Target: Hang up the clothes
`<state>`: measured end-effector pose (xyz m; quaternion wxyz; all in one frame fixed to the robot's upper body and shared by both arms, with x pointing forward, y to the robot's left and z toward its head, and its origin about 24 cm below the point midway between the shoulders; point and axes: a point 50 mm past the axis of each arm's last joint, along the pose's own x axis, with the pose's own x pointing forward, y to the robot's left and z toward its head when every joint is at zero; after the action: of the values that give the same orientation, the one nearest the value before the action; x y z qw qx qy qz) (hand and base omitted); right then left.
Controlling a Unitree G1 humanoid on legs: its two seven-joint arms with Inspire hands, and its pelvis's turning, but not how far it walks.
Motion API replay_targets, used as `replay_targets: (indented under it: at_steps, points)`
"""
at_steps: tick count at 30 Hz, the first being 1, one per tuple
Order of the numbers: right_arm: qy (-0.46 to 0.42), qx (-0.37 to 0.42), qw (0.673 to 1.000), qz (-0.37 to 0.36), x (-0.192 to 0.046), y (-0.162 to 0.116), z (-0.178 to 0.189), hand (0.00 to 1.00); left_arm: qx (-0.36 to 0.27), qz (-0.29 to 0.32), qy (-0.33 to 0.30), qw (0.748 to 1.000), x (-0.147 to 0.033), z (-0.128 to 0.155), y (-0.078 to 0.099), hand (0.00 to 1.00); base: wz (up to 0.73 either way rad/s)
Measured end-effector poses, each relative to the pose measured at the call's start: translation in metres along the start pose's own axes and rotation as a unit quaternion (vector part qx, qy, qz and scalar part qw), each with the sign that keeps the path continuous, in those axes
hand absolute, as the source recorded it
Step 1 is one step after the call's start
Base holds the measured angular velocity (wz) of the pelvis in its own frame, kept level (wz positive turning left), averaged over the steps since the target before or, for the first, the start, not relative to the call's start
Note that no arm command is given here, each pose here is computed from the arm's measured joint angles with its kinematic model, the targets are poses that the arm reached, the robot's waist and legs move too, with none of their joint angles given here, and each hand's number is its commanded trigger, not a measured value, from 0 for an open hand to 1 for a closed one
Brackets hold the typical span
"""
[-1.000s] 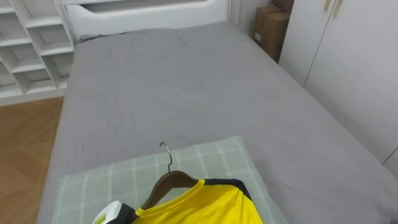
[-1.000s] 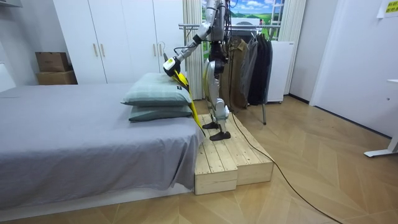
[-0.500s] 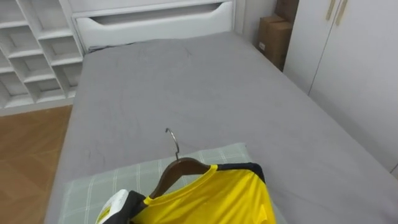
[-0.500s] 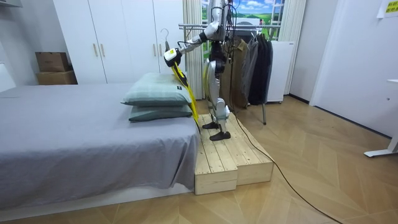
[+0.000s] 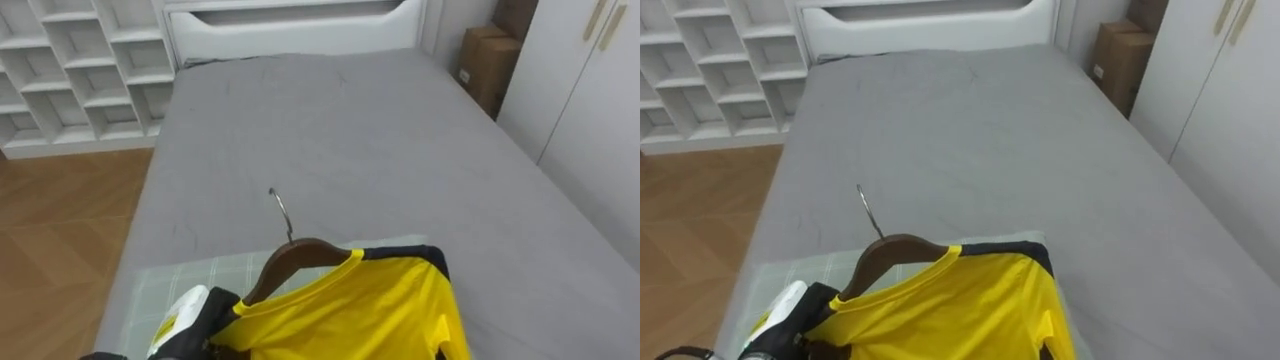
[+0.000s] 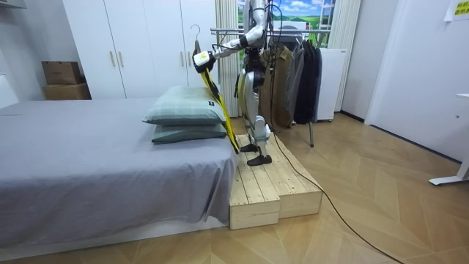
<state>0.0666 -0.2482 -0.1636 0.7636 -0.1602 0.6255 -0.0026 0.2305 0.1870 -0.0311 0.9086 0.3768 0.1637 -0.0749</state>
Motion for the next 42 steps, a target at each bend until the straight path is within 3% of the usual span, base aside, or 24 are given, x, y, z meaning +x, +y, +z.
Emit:
replay_targets:
  at_steps: [29, 42]
  points:
    - [0.03, 0.033, 0.999, -0.009, -0.001, -0.005, -0.017, 0.0, 0.012, 0.022, -0.04, 0.999, -0.003, 0.018, 0.012, 1.0, 0.01]
    - [0.004, 0.0, 0.99, -0.143, -0.003, -0.032, -0.003, 0.0, 0.027, 0.036, -0.039, 0.998, -0.005, 0.014, 0.019, 1.0, 0.0]
